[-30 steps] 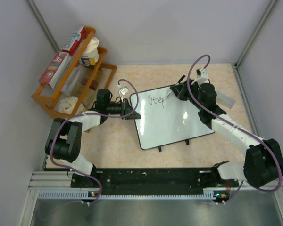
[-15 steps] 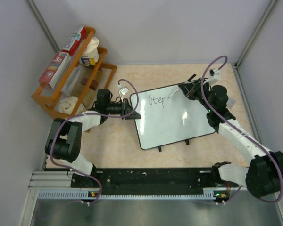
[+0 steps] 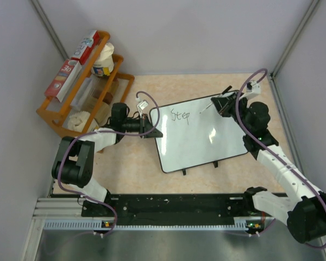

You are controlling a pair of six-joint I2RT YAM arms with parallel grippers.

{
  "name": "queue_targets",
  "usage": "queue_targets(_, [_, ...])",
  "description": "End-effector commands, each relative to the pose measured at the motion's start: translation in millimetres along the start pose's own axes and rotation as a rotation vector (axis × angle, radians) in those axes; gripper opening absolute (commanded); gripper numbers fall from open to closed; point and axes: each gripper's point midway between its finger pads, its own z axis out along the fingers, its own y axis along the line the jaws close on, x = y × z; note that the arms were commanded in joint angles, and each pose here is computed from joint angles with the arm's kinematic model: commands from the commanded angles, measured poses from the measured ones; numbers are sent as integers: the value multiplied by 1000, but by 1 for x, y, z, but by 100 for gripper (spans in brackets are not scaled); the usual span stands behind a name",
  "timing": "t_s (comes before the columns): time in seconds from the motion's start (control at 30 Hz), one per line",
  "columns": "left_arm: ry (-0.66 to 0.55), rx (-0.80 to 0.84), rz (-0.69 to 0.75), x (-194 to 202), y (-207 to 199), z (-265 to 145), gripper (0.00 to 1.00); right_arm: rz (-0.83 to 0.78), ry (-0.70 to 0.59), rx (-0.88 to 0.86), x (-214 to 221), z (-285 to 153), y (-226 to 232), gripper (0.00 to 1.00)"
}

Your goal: Write a sentence on the whiteboard

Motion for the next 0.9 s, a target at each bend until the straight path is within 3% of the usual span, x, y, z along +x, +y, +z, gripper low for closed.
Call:
queue_targets(0.0, [72,-140,135,37,41,11,0,-56,-28,25,-7,-2,-6,0])
queue_targets(0.57, [73,-141,137,37,40,11,0,-34,-37,-7,-14,27,-1,0])
queue_targets(0.87, [74,-140,132,38,41,11,0,-91,-94,-19,-19,21,9,0])
